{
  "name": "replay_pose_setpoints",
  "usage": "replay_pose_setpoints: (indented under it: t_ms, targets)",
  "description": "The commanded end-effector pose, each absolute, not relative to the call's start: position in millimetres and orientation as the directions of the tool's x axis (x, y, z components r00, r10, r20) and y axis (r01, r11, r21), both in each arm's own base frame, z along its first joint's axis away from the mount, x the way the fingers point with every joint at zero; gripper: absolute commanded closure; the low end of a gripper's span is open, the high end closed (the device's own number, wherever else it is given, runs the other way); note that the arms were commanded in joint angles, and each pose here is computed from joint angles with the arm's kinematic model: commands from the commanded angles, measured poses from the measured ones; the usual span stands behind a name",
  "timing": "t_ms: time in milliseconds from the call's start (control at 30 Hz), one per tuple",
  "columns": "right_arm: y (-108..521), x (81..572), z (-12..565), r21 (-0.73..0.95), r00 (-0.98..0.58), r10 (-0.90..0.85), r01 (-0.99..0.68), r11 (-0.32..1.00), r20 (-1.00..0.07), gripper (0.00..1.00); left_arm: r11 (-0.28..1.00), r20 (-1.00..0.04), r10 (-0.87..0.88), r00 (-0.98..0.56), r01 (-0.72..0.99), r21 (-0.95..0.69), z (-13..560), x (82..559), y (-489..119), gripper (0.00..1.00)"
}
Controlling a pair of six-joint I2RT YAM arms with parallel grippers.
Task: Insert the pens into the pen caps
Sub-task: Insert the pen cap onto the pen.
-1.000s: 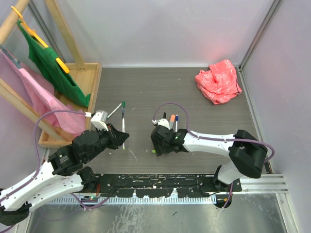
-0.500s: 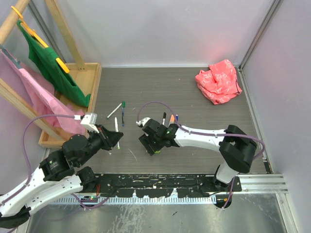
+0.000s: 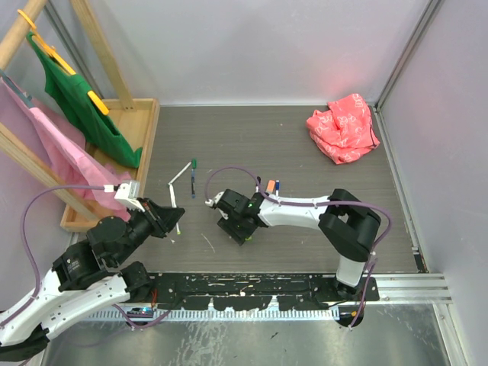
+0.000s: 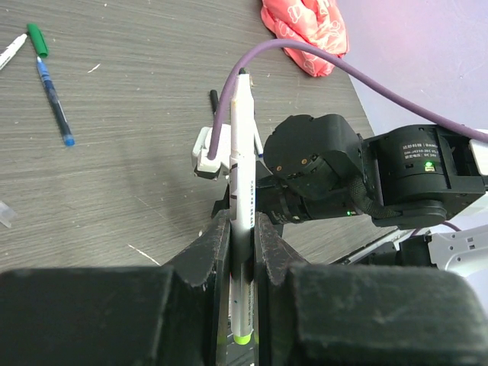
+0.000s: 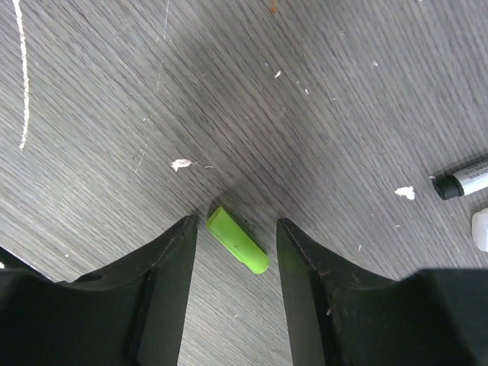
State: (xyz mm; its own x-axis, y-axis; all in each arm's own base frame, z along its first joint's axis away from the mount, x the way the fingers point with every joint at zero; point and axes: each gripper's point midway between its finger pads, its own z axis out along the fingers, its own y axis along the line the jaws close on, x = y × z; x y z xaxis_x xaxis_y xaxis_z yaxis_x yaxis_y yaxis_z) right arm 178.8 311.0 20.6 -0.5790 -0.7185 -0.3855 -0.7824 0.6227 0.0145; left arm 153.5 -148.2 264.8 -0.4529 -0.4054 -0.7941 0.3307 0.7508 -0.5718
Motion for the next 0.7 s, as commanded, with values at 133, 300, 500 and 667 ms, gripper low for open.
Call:
replay_pose_setpoints:
  t_ms: [133, 300, 500, 667]
  targets:
    - [314, 181, 23, -0.006, -0.554, -0.746, -0.801, 0.598, -0.370, 0.56, 0.749, -0.806, -0.431, -0.405, 0.338, -0.570, 285, 157, -143, 1.00]
    - [309, 178, 18, -0.006, -0.564, -0.751, -0.798, 0.602, -0.343, 0.68, 0.751, -0.807, -0.429, -0.406, 0.336, -0.569, 284, 158, -144, 1.00]
    - [300, 178, 18, -0.024, -0.588, -0.736, -0.775, 0.631, -0.336, 0.75, 0.755, -0.807, -0.425, -0.409, 0.332, -0.566, 282, 158, -143, 1.00]
    - [296, 175, 22, -0.016, -0.604, -0.716, -0.761, 0.649, -0.350, 0.60, 0.756, -0.806, -0.426, -0.410, 0.328, -0.567, 280, 158, -142, 1.00]
